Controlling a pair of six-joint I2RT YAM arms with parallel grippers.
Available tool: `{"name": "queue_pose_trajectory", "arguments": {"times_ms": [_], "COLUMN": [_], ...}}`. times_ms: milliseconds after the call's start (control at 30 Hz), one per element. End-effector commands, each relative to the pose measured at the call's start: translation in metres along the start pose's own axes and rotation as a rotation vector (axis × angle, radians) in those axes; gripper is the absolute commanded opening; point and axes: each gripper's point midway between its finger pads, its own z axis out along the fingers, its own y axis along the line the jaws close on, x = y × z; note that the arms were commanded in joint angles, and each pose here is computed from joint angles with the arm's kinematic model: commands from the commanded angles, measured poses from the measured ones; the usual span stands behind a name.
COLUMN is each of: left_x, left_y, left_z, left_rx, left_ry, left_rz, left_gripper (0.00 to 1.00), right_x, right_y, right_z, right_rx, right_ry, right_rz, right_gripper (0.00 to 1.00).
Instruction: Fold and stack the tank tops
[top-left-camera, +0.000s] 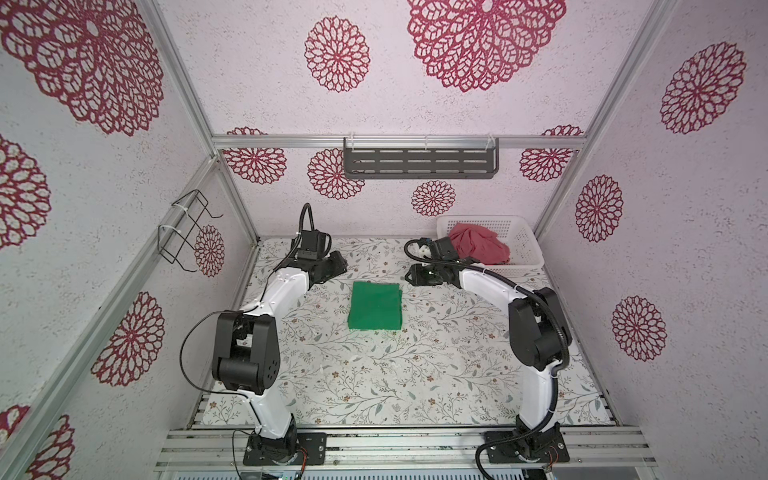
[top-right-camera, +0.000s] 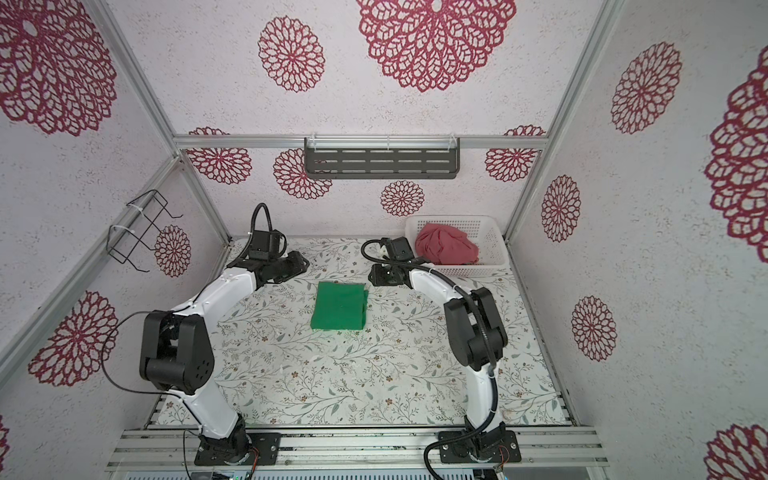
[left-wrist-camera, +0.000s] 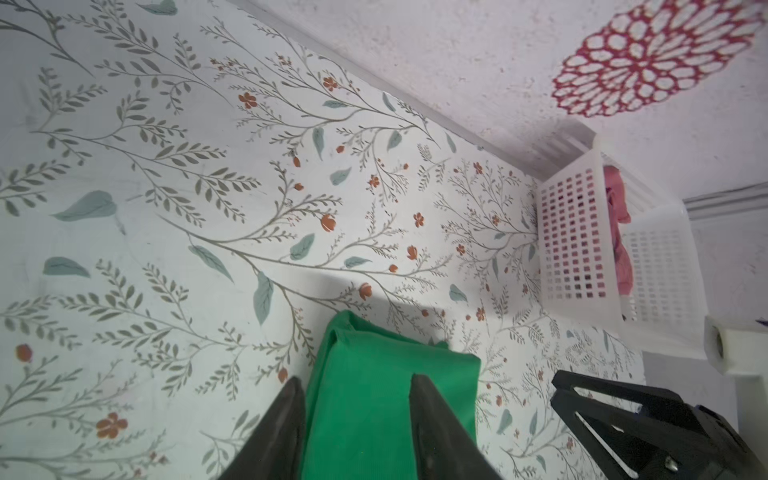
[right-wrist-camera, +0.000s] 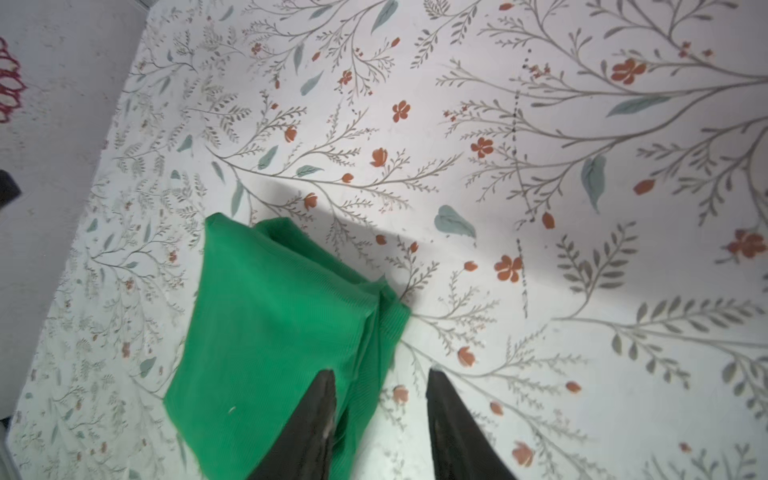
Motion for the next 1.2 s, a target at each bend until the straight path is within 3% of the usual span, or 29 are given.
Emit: {"name": "queue_pose_trajectory", "arguments": {"times_ms": [0, 133, 267, 400, 600, 733, 967, 1167], "left_x": [0.038, 0.072, 0.096, 0.107, 0.074, 0.069, 0.097, 0.112], "left_y": [-0.016, -0.009, 0.025, 0.033, 0.006, -0.012, -0.007, 0.014], "left_z": [0.019, 0.046, 0.065, 0.073, 0.029, 0.005, 0.033, 0.051], "left_rx": [0.016, 0.011, -0.052, -0.062, -0.017, -0.008, -0.026, -0.089], "left_ry": [0.042, 0.086, 0.094, 0.120, 0.036, 0.028, 0.079, 0.105], "left_rz": [-0.019, -0.084, -0.142, -0.147, -0.082, -0.053, -0.093, -0.100], "left_gripper": [0.43, 0.42, 0.39, 0.39, 0.43, 0.45, 0.45, 0.45], "right_x": [-0.003, 0.026, 0.062, 0.090, 0.061, 0.048, 0.077, 0.116], "right_y": [0.055, 0.069, 0.050, 0.025, 0.031, 0.059, 0.100, 0.060], "right_z": [-0.013, 0.007, 0.033, 0.047, 0.001, -0.023, 0.007, 0.036], "right_rx": [-0.141, -0.175, -0.163, -0.099, -0.027, -0.089, -0.261, -0.178], "right_ry": [-0.083, -0.062, -0.031, 0.016, -0.043, -0.081, -0.035, 0.001], "right_rz": [0.020, 0.051, 0.126, 0.145, 0.040, 0.019, 0.106, 0.188], "right_gripper": [0.34, 0.32, 0.32, 0.32, 0.32, 0.32, 0.29, 0.28]}}
